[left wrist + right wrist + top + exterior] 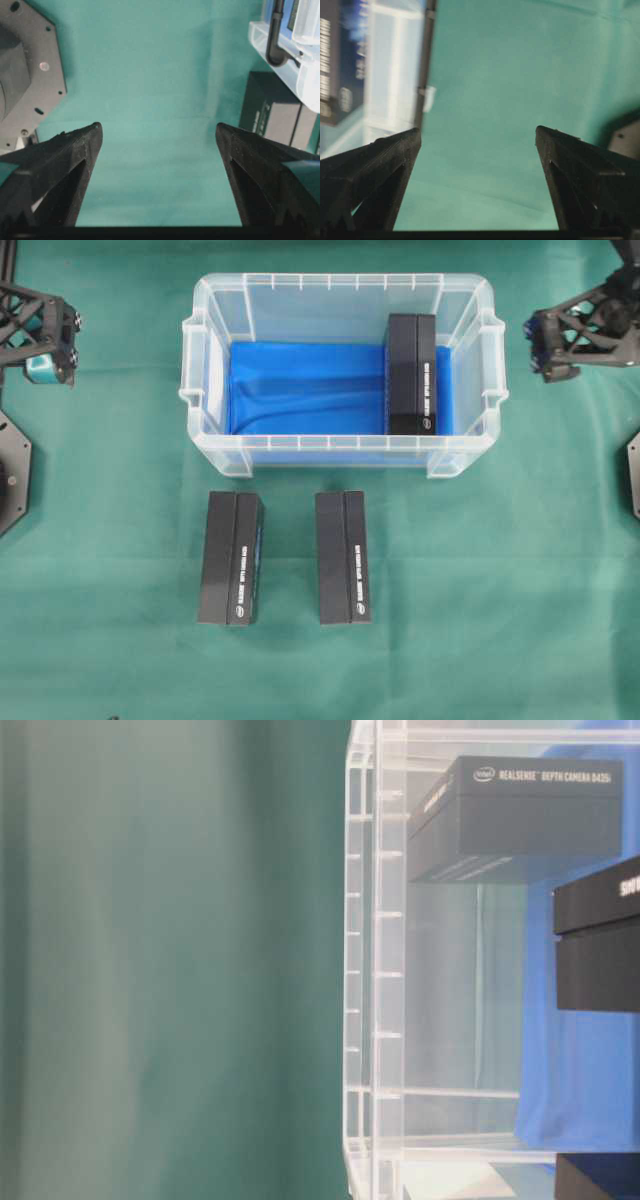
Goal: Take out the box from the case.
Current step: 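Move the right gripper over the right black box in the case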
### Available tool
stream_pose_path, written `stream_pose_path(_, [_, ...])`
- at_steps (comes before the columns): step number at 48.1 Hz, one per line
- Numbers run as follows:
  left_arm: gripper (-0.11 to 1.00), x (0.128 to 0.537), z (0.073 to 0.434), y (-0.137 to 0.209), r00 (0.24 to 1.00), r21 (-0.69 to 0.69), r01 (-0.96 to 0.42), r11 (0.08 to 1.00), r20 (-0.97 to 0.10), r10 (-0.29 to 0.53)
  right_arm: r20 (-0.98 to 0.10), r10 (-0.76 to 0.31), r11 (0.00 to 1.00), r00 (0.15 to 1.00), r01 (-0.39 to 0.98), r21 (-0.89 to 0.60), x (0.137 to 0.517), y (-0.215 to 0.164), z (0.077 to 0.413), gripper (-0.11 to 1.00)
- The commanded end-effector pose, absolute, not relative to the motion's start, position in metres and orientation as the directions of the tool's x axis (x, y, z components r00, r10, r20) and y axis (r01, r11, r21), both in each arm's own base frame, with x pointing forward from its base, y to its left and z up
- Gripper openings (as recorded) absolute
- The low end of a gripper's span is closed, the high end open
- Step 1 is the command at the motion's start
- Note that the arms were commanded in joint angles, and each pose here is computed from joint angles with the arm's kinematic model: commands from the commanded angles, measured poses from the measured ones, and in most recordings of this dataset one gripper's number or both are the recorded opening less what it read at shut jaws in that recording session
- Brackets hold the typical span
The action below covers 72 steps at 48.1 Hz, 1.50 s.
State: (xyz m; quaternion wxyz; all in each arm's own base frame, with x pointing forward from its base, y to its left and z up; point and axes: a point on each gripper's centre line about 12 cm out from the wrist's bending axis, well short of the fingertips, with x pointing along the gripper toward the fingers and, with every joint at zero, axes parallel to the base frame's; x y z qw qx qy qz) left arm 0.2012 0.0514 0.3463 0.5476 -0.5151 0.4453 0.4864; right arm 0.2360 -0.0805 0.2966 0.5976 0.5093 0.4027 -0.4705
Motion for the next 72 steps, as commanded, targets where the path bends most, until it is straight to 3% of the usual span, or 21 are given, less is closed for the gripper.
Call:
stream_pose_path(1, [0.99,0.201,0.350,0.052,0.144,-0.145,-0.989,-0.006,-0.987,0.076,-0.947,-0.161,0.041,0.279,0.960,0.276,0.248,-0.083,0.309,0.94])
stream_pose_path(35, [0.99,0.203,0.352,0.055,0.212,-0.210,-0.977,0.032,-0.972,0.100,-0.950,-0.127,0.088,0.286,0.957,0.276,0.373,-0.099,0.313,0.94])
stream_pose_path(72, [0.99,0.201,0.352,0.061,0.210,-0.206,-0.977,0.046,-0.972,0.107,-0.962,-0.118,0.076,0.246,0.968,0.238,0.374,-0.099,0.308,0.94])
